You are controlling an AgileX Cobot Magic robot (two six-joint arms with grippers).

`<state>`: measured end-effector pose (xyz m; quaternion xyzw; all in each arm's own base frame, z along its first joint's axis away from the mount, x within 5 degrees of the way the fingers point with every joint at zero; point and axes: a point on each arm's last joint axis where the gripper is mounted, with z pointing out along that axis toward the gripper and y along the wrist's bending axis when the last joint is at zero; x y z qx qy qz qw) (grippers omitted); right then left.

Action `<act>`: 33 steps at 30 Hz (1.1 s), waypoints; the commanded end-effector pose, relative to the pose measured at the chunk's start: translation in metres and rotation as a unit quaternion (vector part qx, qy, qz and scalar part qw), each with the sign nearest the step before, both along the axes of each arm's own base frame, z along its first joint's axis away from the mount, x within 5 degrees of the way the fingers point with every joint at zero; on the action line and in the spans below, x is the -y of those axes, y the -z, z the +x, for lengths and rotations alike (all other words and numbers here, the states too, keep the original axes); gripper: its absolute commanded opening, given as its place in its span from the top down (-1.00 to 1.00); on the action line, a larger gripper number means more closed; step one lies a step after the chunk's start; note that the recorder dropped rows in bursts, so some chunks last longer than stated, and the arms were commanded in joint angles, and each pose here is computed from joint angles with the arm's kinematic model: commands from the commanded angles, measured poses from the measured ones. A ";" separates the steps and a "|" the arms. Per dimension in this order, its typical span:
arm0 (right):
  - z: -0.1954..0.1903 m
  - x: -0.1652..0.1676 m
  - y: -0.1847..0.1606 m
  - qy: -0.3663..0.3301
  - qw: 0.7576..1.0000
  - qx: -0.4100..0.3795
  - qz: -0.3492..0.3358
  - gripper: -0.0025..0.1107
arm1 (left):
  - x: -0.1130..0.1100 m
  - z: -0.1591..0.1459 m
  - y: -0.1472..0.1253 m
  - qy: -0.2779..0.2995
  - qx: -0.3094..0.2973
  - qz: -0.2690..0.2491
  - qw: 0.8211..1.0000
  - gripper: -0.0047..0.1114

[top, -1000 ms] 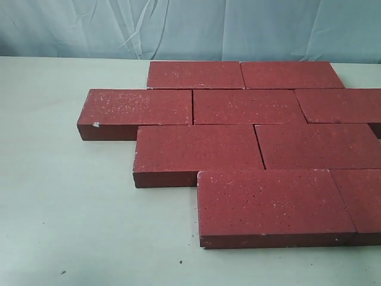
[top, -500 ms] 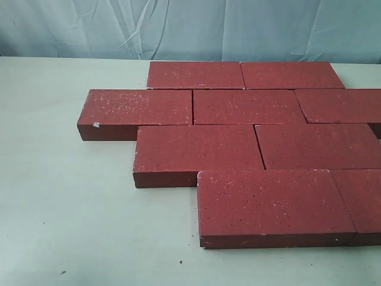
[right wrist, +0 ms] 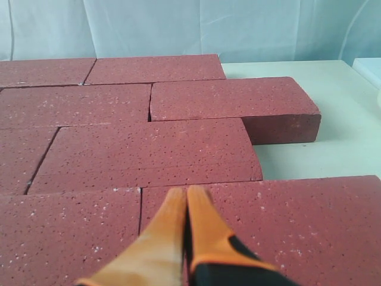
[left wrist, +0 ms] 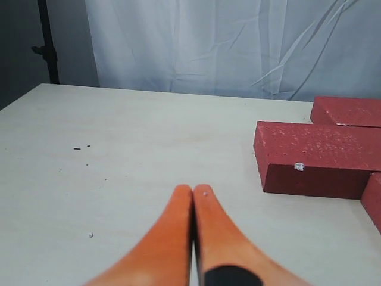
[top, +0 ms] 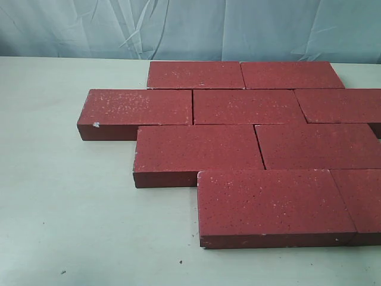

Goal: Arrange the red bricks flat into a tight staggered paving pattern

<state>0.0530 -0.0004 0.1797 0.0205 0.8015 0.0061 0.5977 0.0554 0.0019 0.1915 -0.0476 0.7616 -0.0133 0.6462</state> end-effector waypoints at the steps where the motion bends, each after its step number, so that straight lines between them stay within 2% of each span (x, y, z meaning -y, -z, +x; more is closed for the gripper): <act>1: 0.000 0.000 -0.001 0.003 1.000 0.006 0.000 0.97 | 0.000 0.000 0.000 0.003 0.006 0.017 1.000 0.92; 33: 0.000 0.000 -0.001 0.003 1.000 0.007 0.002 0.97 | 0.000 0.000 0.000 0.003 0.006 0.019 1.000 0.92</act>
